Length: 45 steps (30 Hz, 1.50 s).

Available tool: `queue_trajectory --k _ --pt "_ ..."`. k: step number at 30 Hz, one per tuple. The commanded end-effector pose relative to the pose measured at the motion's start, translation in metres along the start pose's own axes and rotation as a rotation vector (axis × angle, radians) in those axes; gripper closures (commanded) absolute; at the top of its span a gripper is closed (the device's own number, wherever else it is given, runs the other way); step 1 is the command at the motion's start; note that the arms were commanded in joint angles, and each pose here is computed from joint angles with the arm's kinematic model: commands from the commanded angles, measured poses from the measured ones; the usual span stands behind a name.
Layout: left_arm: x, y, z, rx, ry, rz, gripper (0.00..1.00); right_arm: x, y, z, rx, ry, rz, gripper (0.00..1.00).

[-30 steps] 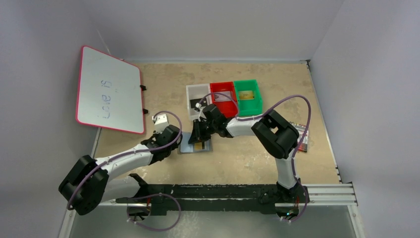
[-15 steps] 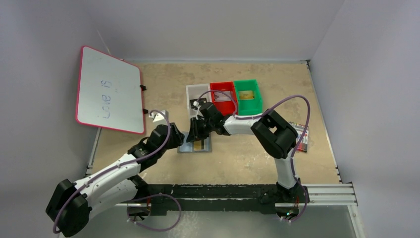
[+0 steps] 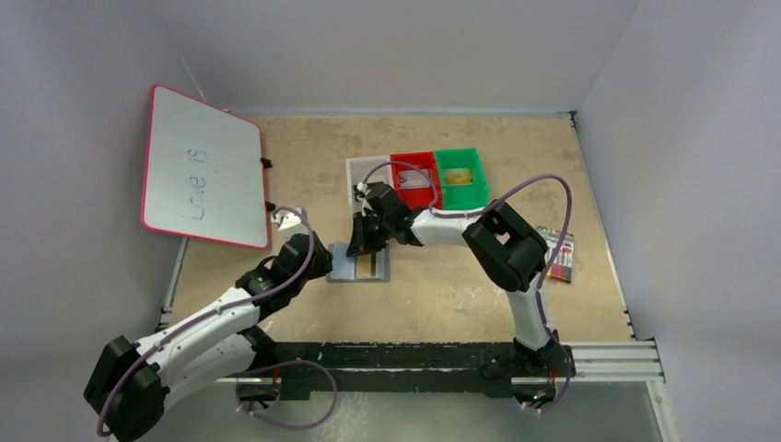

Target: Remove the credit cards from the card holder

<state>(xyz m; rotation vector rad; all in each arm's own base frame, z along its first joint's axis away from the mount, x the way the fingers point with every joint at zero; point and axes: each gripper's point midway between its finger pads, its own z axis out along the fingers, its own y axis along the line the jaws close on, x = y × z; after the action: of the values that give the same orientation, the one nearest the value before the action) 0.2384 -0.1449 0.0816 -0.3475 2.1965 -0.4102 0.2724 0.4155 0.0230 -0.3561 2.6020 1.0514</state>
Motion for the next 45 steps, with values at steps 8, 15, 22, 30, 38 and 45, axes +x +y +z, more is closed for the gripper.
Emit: queue_trajectory --k 8,15,22,30,38,45 --pt "-0.044 0.054 -0.016 -0.301 -0.208 0.0 0.73 -0.014 -0.005 0.011 0.092 -0.014 -0.062 0.8" --pt "-0.036 0.047 0.017 -0.341 -0.122 0.052 0.76 -0.009 -0.022 0.014 0.177 -0.003 -0.082 0.8" --pt "-0.035 0.032 0.036 -0.29 -0.099 0.055 0.78 -0.008 -0.023 0.014 0.176 0.003 -0.085 0.79" --pt "-0.007 0.026 0.048 -0.204 -0.009 0.106 0.82 -0.011 0.003 0.011 0.065 0.007 -0.061 0.74" --pt "0.009 0.026 0.043 -0.134 0.017 0.07 0.88 -0.012 0.004 0.02 0.057 0.016 -0.054 0.73" --pt "0.03 0.036 0.048 -0.157 0.08 0.062 0.88 -0.024 0.014 0.004 0.045 -0.039 -0.09 0.72"
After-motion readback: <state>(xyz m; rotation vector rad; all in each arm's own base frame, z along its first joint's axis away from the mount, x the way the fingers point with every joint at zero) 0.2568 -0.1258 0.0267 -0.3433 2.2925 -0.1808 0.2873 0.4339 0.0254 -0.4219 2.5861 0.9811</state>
